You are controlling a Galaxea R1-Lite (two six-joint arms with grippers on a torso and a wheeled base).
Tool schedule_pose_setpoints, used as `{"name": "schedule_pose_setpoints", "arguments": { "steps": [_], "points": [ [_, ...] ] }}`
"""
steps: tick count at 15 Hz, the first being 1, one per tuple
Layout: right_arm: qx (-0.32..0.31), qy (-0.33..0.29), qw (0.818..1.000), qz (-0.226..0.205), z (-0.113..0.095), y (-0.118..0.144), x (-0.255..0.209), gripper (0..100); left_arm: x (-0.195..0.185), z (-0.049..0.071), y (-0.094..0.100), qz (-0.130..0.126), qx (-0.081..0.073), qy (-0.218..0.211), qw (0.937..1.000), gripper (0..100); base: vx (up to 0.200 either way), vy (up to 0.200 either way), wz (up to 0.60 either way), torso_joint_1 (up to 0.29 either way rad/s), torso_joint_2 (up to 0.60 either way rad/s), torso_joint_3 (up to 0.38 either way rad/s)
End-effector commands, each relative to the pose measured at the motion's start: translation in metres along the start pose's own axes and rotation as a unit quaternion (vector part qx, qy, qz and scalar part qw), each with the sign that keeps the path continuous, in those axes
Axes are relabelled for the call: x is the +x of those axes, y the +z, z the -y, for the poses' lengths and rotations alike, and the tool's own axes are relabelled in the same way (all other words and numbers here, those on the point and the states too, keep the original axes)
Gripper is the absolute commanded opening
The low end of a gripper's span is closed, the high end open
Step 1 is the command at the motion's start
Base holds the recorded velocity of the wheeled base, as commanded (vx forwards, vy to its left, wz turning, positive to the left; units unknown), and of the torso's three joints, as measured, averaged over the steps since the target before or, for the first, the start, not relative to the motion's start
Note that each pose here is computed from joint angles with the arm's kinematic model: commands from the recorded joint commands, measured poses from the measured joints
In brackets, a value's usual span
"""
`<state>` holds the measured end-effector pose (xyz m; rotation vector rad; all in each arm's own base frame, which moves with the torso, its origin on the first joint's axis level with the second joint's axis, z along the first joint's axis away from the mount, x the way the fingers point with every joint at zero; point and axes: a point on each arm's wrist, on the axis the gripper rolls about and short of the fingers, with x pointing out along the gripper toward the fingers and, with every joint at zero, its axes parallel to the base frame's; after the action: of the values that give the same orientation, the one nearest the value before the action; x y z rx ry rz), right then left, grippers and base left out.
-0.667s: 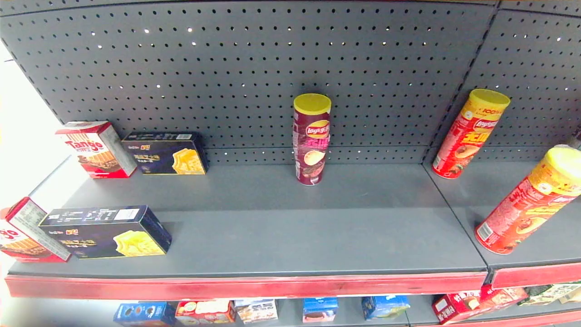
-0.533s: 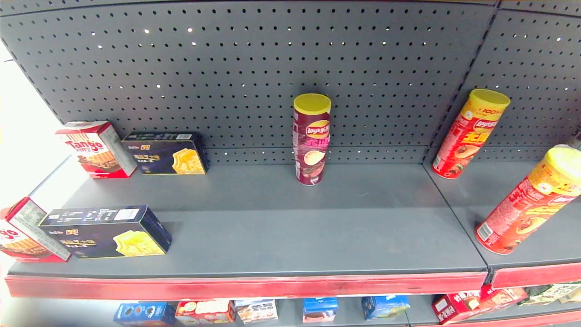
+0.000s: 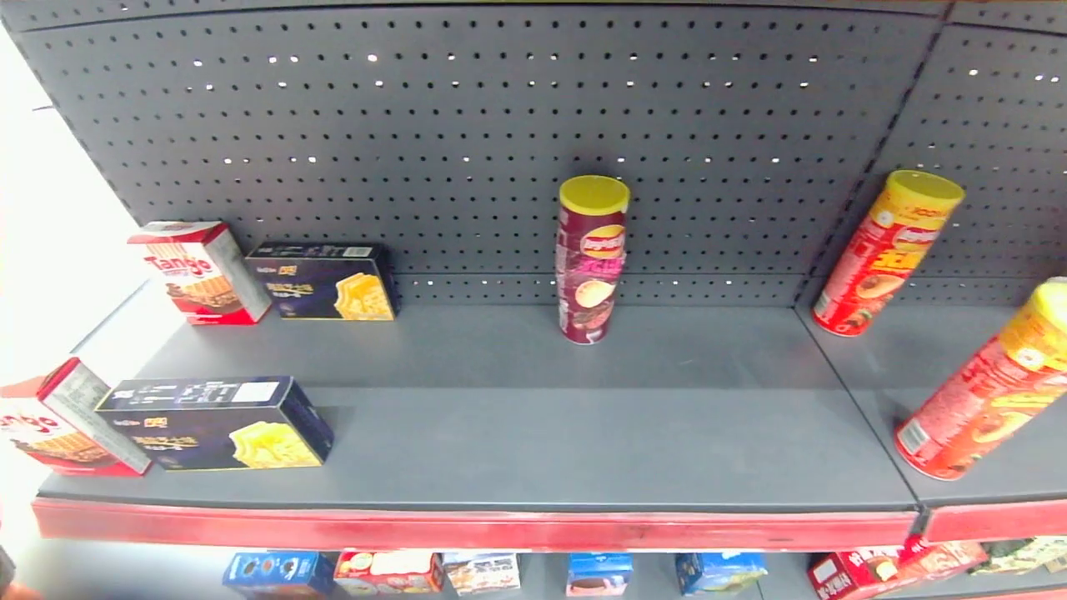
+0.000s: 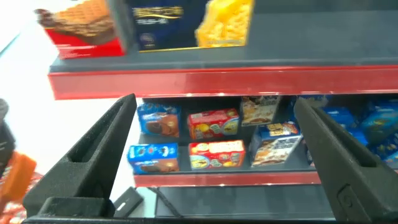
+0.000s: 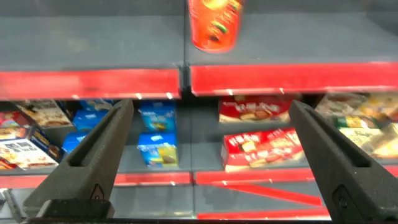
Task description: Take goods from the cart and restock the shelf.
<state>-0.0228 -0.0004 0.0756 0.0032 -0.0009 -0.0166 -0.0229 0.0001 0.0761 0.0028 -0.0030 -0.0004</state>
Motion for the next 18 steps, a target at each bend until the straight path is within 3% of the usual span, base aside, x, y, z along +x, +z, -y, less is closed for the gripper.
{"name": "schedule_pose_setpoints", "arguments": {
  "steps": [1, 10, 18],
  "points": [
    [0.0, 0.001, 1.0, 0.001, 0.0, 0.0002, 0.0, 100, 0.0, 0.0, -0.0002, -0.001, 0.0, 0.0, 1.0, 100, 0.0, 0.0, 0.6, 0.007, 0.01, -0.002],
    [0.0, 0.0, 1.0, 0.001, 0.0, 0.0002, 0.0, 100, 0.0, 0.0, -0.0002, -0.001, 0.0, -0.001, 1.0, 100, 0.0, 0.0, 0.6, 0.003, 0.0, 0.001],
    [0.0, -0.001, 1.0, 0.001, 0.0, 0.0002, 0.0, 100, 0.0, 0.0001, -0.0002, -0.001, 0.001, -0.003, 1.0, 100, 0.0, 0.0, 0.0, 0.0, 0.0, 0.0]
  ]
}}
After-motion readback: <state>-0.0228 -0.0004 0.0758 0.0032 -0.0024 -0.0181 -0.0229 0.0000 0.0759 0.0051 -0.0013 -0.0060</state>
